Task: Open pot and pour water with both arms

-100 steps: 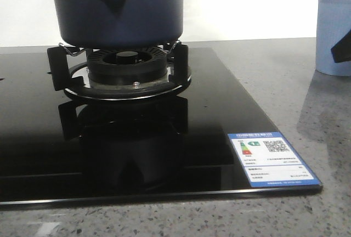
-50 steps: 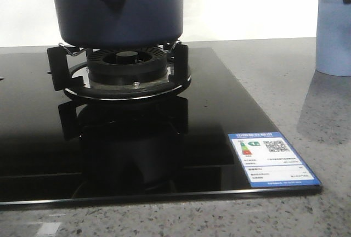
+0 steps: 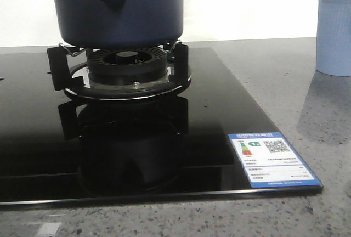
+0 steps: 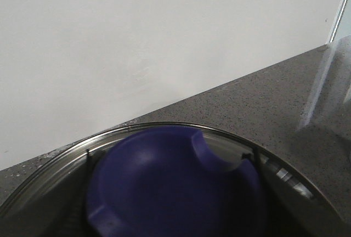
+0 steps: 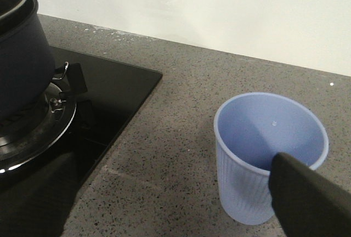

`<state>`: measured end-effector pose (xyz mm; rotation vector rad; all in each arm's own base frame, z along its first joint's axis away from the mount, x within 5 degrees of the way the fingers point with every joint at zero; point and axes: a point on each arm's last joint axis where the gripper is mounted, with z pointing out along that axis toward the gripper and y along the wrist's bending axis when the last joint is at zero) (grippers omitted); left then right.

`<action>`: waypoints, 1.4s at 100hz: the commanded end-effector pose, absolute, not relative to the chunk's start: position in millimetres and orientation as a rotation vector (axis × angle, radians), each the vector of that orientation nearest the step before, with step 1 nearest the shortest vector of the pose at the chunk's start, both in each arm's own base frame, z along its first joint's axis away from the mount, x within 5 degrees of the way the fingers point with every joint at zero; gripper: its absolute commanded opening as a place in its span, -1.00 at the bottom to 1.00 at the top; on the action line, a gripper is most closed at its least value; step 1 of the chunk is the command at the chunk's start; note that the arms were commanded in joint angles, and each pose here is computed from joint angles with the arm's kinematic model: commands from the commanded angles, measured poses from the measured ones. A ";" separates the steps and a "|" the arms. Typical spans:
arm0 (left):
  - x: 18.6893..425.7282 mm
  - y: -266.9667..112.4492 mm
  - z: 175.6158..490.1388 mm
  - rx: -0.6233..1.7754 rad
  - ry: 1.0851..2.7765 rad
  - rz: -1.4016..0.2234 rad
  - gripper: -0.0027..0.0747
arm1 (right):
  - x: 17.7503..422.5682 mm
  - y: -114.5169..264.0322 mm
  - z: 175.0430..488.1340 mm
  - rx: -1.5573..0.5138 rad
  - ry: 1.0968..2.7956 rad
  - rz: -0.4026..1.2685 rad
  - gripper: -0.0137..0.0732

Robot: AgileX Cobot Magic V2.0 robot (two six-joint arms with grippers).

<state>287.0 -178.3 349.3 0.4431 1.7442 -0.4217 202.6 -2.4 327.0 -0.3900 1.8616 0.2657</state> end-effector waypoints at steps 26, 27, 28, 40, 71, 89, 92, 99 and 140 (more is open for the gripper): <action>282.1 -173.6 381.5 0.338 1.604 -0.455 0.02 | 200.3 -3.1 337.9 -0.379 1.828 0.251 0.80; 282.1 -173.6 381.5 0.338 1.604 -0.455 0.02 | 200.3 -3.1 337.9 -0.379 1.828 0.251 0.80; 282.1 -173.7 381.3 0.339 1.606 -0.455 0.02 | 200.3 -3.1 337.9 -0.379 1.828 0.251 0.80; 282.0 -173.8 381.2 0.340 1.607 -0.456 0.02 | 200.2 -2.9 337.8 -0.380 1.828 0.254 0.80; 288.8 -179.2 367.7 0.361 1.660 -0.452 0.02 | 199.9 -2.4 337.8 -0.383 1.829 0.261 0.80; 288.9 -179.2 367.7 0.361 1.659 -0.452 0.02 | 199.9 -2.3 337.7 -0.385 1.829 0.262 0.80; 288.8 -179.3 367.5 0.362 1.661 -0.453 0.02 | 199.9 -2.3 337.7 -0.385 1.829 0.262 0.80; 288.7 -179.4 367.2 0.365 1.665 -0.454 0.02 | 199.9 -2.3 337.7 -0.385 1.829 0.262 0.80; 283.7 -177.5 372.1 0.373 1.666 -0.464 0.02 | 199.8 -2.1 337.7 -0.386 1.829 0.264 0.80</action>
